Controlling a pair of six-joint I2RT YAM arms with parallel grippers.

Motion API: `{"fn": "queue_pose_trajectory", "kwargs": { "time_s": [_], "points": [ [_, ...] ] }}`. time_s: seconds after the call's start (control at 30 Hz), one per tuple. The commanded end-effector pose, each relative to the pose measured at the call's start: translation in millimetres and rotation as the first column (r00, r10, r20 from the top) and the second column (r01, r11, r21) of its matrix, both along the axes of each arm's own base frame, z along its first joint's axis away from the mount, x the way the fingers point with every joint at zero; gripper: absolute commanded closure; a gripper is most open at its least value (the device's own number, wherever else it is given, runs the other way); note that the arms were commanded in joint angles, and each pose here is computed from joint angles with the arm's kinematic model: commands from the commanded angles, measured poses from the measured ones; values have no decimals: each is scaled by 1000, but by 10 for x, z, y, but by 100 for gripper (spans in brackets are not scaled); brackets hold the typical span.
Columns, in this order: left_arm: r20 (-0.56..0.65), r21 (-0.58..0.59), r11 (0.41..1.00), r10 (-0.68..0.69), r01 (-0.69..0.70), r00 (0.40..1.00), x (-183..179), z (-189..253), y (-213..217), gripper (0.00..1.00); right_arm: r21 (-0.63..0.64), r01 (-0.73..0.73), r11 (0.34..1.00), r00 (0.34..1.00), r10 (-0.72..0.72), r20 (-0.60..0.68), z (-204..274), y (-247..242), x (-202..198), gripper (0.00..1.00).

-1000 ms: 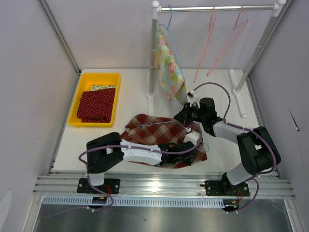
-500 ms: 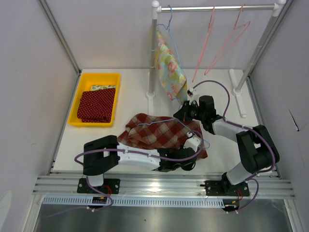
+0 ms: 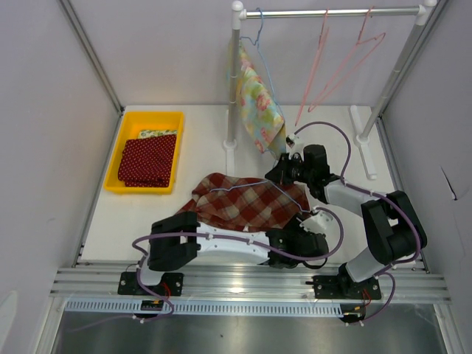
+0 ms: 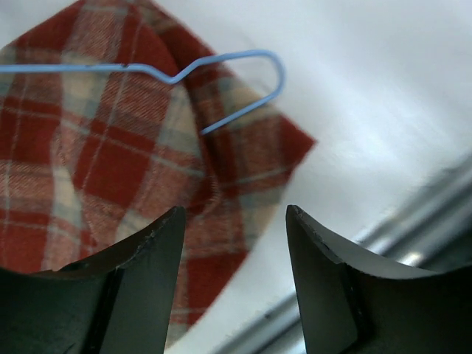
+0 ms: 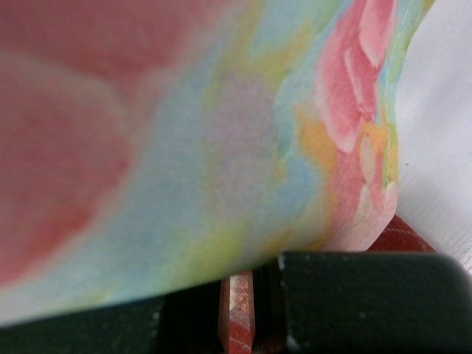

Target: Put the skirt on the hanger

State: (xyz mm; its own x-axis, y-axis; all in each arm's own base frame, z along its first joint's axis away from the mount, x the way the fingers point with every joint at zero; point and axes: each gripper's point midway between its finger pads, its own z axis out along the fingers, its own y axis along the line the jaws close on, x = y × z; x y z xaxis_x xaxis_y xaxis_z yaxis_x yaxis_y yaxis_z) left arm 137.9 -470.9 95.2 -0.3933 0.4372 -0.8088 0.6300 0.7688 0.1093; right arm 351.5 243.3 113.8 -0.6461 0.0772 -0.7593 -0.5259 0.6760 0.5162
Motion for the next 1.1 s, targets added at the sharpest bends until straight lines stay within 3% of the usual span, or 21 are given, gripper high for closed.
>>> {"fn": "queue_pose_trajectory", "kwargs": {
  "time_s": [0.0, 0.5, 0.6, 0.7, 0.73, 0.8, 1.07],
  "points": [
    [76, 143, 988, 55, -65, 996, 263, -116, 195, 38, -15, 19, 1000, 996, -18, 92, 208, -25, 188, 100],
    [130, 187, 980, 43, -67, 991, 411, -225, 137, 41, -6, 8, 1000, 996, -8, 84, 229, 2, 194, 100],
    [119, 190, 980, 30, -52, 992, 393, -266, 117, 54, -5, 7, 1000, 997, -7, 82, 221, 3, 213, 100],
    [112, 187, 981, 25, -45, 993, 382, -288, 105, 77, -5, 2, 1000, 996, -2, 85, 224, 13, 224, 100],
    [108, 185, 982, 22, -42, 994, 376, -287, 105, 89, -4, 1, 1000, 996, 0, 85, 222, 16, 224, 100],
    [104, 157, 987, 13, -29, 994, 343, -204, 78, 100, -4, -6, 1000, 996, 6, 86, 226, 25, 226, 100],
    [1, 30, 996, -83, 83, 997, -46, 13, 51, 100, -1, -15, 1000, 996, 15, 93, 178, 15, 238, 100]
  ]
}}
